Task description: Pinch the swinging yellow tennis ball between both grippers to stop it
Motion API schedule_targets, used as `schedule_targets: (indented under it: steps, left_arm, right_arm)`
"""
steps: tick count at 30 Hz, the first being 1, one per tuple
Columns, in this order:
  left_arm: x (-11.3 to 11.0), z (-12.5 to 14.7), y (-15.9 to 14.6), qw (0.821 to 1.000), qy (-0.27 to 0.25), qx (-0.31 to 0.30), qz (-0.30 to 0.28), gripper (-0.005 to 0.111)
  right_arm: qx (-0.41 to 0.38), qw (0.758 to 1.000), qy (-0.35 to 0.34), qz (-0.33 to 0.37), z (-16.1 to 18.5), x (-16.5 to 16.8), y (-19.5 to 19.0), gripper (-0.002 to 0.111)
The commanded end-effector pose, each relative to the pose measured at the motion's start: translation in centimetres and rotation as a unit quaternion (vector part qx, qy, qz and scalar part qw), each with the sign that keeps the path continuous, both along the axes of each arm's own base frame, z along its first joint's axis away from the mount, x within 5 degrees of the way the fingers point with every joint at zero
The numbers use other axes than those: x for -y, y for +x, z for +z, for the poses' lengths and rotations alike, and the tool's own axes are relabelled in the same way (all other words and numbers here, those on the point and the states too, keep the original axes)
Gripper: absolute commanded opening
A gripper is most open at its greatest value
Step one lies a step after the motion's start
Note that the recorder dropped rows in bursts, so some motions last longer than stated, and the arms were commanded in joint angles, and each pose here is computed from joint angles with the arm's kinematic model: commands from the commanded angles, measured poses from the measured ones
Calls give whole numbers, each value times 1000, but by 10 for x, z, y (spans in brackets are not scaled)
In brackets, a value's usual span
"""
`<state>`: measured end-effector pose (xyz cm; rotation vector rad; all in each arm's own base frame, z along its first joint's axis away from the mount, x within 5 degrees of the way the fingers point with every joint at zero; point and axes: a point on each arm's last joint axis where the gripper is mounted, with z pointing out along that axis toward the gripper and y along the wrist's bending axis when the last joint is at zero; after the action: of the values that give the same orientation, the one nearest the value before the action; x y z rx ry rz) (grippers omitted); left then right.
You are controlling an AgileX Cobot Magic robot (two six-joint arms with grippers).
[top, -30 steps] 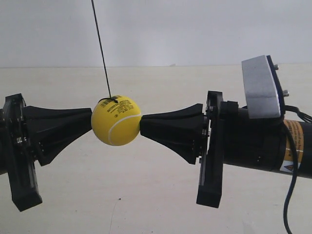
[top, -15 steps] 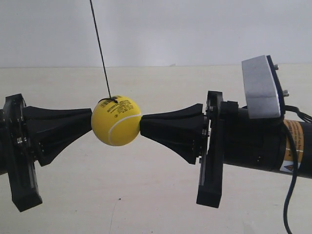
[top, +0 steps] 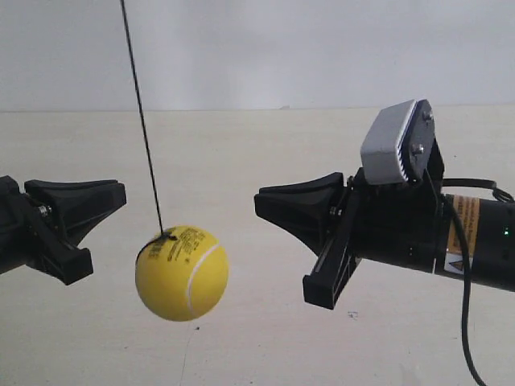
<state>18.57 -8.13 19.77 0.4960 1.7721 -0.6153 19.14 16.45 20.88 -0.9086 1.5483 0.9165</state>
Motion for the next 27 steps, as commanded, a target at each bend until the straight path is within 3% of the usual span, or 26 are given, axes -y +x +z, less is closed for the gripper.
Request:
schedule_targets:
  steps: [1,15,21,27]
  left_arm:
    - [8,4,-7,998,-15,13,-52,5]
    - [20,12,-22,986,-43,50,-156,5]
    - [30,15,-42,953,-38,95,-284,5]
    - [31,14,-45,949,-29,95,-298,5]
  right_arm:
    - [-5,1000,3,16,4,-1,-3,0]
    - [60,997,-10,49,60,19,-49,0]
    - [54,994,-7,97,57,15,-55,0]
    - [8,984,-10,176,40,7,-57,0]
